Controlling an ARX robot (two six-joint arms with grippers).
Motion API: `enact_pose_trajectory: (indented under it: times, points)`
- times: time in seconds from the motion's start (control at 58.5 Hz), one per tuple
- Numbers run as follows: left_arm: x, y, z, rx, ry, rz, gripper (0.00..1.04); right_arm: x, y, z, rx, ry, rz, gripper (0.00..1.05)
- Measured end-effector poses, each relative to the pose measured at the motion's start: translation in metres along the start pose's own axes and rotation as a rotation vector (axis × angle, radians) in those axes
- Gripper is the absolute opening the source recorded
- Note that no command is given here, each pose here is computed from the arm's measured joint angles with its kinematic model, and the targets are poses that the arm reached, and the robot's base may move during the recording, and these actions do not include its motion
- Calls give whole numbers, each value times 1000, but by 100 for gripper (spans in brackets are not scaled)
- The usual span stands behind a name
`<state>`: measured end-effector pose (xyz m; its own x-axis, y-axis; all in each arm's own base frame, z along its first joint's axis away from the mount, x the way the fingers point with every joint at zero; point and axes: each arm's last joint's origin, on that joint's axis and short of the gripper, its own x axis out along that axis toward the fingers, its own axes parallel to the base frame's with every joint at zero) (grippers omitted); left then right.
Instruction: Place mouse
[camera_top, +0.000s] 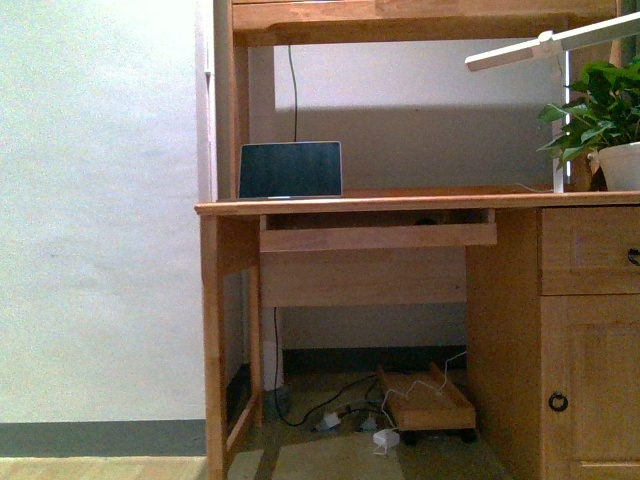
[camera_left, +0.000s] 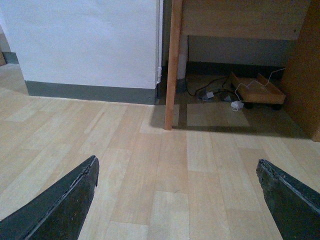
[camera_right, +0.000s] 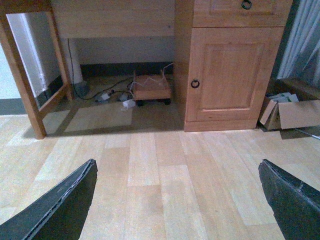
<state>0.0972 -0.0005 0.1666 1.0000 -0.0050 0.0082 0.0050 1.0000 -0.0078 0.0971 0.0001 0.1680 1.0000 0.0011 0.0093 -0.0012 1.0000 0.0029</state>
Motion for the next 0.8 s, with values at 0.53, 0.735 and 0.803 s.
enact_pose_trajectory:
  times: [0.53,0.735,0.803]
  points:
    - [0,0,0,0,0,0,97,0,0,0,0,0,0,97]
    - [0,0,0,0,0,0,97,0,0,0,0,0,0,97]
    - [0,0,0,0,0,0,97,0,0,0,0,0,0,97]
